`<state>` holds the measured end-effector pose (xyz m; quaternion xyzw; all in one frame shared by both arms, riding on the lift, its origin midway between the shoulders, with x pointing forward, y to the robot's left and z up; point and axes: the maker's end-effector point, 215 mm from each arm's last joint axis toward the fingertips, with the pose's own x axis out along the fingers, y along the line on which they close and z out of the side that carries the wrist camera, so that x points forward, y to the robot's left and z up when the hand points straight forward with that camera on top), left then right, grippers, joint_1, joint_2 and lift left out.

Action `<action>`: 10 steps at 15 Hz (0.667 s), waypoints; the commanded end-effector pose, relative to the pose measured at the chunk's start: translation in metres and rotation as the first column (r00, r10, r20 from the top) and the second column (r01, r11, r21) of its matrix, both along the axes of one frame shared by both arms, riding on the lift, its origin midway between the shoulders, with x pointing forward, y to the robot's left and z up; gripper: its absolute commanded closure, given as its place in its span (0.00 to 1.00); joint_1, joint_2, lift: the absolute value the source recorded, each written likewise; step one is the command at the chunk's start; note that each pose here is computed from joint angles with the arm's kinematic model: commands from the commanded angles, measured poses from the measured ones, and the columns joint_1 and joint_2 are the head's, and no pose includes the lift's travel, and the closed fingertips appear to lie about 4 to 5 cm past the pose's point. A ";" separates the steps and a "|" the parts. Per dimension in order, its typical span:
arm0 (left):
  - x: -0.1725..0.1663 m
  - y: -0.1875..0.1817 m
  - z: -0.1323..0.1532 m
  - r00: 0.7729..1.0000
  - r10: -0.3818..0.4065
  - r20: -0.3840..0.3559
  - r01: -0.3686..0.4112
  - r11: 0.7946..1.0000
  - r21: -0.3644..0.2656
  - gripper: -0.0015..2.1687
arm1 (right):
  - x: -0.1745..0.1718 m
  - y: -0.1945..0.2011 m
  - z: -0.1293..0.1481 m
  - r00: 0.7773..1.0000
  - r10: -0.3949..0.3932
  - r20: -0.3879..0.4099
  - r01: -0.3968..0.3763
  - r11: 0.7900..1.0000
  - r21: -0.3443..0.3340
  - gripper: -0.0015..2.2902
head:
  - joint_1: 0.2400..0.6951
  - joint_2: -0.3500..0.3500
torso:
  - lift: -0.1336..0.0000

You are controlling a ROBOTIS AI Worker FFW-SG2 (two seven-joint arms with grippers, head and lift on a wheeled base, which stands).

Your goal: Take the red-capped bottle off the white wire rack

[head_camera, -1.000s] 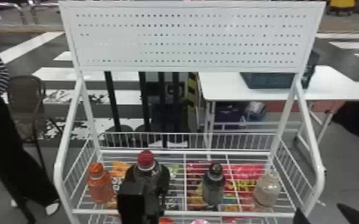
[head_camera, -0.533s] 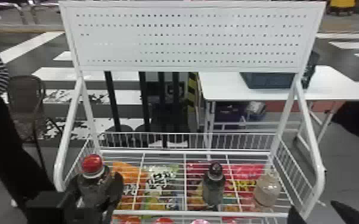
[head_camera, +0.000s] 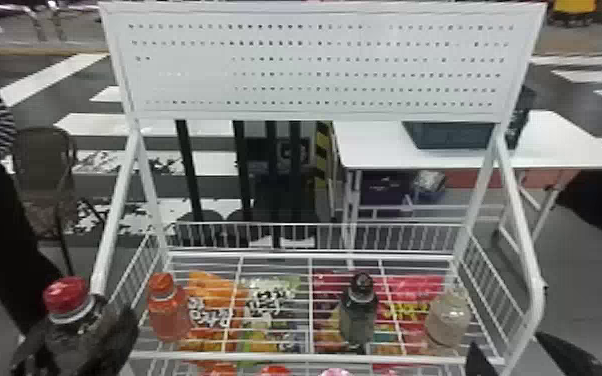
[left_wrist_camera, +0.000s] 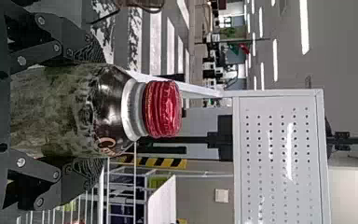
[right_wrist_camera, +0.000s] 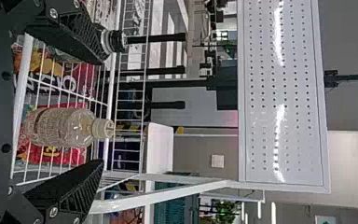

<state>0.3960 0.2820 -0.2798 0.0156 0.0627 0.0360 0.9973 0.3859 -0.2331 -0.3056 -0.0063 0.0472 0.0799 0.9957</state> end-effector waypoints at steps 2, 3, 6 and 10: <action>0.002 0.001 -0.001 1.000 0.003 0.007 -0.003 1.000 -0.006 0.87 | 0.002 0.001 0.003 1.000 -0.001 -0.018 0.001 1.000 -0.006 0.06 | 0.57 0.50 | 1.00; 0.002 0.002 -0.002 1.000 0.005 0.004 -0.005 1.000 -0.005 0.87 | 0.002 0.001 0.005 1.000 0.000 -0.014 0.000 1.000 -0.005 0.06 | 0.57 0.50 | 1.00; 0.001 0.003 -0.005 1.000 0.004 -0.002 -0.004 1.000 -0.003 0.87 | 0.002 0.000 0.009 1.000 -0.001 -0.006 0.001 1.000 -0.011 0.06 | 0.57 0.50 | 1.00; 0.000 0.004 -0.005 1.000 0.008 -0.001 -0.008 1.000 -0.001 0.87 | 0.002 0.000 0.010 1.000 -0.002 -0.003 0.002 1.000 -0.016 0.06 | 0.57 0.50 | 1.00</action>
